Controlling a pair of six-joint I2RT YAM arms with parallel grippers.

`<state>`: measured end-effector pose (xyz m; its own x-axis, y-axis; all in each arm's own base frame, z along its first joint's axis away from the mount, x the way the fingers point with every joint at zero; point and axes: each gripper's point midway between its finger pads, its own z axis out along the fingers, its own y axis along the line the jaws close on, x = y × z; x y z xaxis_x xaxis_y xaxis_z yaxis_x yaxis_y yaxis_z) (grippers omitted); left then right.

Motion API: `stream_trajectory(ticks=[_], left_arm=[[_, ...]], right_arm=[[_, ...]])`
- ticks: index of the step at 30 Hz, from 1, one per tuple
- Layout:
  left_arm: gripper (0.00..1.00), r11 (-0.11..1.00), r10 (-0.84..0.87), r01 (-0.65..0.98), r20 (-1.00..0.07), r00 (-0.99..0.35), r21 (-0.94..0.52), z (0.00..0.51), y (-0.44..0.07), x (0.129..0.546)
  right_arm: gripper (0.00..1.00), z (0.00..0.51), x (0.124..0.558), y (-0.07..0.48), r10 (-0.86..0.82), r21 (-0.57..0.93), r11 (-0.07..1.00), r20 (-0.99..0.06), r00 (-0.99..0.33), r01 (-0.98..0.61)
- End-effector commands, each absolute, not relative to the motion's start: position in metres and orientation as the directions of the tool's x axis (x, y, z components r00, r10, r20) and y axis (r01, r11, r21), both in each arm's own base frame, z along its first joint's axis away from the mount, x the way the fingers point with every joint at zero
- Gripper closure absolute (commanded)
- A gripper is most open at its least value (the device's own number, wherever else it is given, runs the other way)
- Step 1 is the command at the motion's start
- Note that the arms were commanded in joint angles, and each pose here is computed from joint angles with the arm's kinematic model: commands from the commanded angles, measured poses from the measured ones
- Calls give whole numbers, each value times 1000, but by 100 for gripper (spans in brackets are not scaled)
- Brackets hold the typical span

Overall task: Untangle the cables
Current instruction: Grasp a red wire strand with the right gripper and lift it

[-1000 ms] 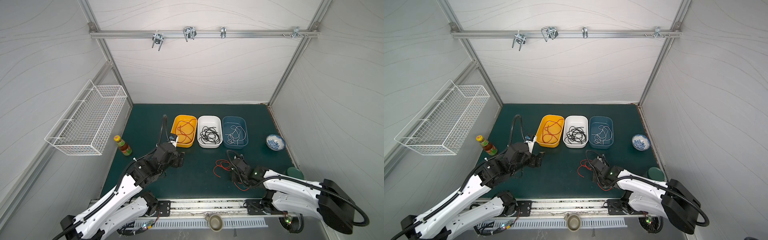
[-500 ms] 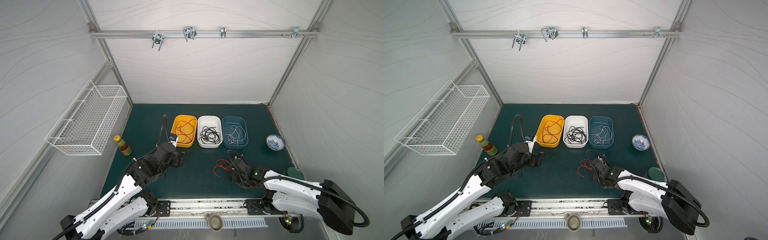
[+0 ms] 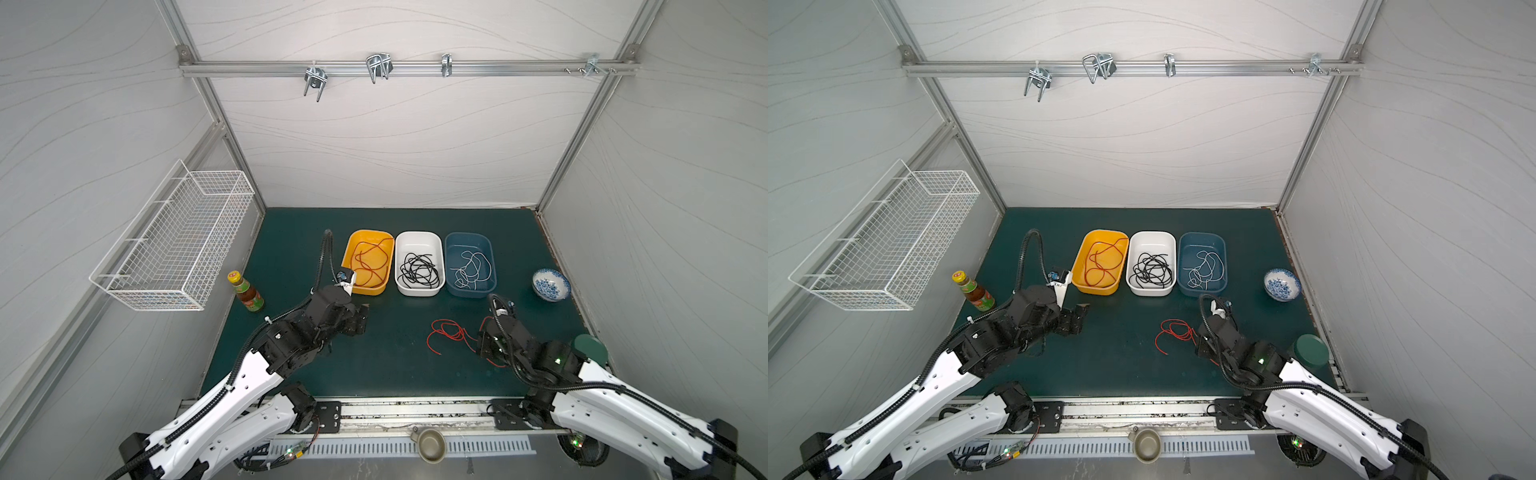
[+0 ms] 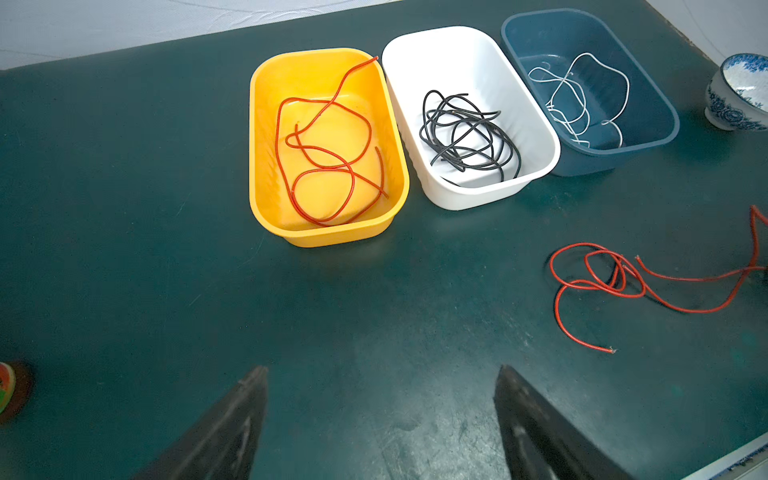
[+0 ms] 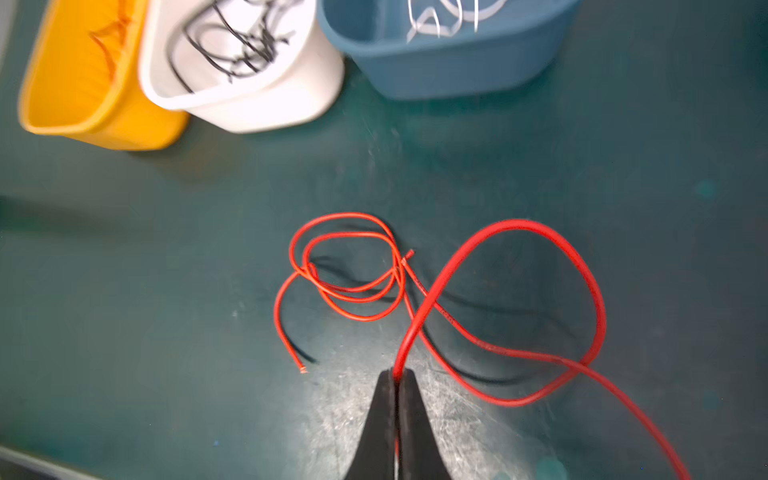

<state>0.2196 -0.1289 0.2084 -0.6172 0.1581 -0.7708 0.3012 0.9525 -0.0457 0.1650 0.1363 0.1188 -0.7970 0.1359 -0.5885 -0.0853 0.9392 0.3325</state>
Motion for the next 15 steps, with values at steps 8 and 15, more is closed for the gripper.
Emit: stream_trajectory(ticks=[8,15], left_arm=[[13,964,96,253,-793,-602,-76,233,-112,209],[12,974,87,219,-803,-589,-55,224,-96,201]], right_arm=[[100,240,175,119,84,267,947,-740,-668,-177],[100,301,189,143,46,262,923,-803,-594,-283]])
